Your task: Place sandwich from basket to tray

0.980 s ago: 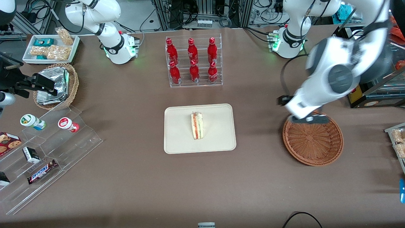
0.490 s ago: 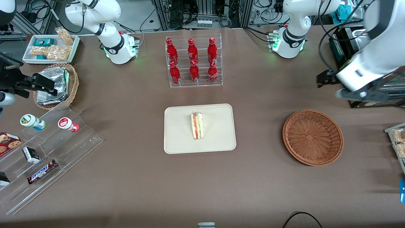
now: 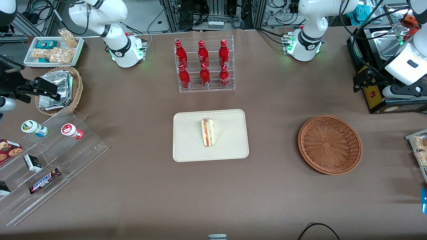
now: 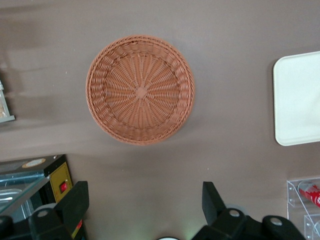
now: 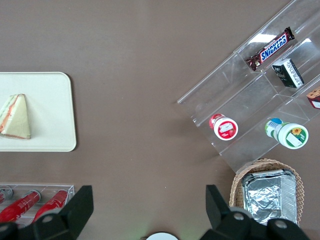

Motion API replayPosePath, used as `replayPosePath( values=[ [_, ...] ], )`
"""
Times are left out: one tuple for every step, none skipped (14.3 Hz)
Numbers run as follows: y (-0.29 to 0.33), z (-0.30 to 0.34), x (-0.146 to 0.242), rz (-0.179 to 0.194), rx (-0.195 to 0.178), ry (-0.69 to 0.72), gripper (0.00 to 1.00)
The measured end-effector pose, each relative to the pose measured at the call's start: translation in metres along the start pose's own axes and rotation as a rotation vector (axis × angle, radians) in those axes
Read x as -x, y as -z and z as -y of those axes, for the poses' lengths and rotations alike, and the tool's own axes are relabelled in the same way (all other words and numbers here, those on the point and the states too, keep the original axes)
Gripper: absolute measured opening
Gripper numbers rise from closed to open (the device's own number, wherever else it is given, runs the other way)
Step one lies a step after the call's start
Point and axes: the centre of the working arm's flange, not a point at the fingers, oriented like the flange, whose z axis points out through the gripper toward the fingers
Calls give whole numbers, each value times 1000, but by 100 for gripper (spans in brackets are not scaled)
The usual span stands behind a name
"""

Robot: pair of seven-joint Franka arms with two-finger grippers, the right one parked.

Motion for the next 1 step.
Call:
replayPosePath(
  values=[
    [-5,0,-9,-19,1,-2,100]
  ],
)
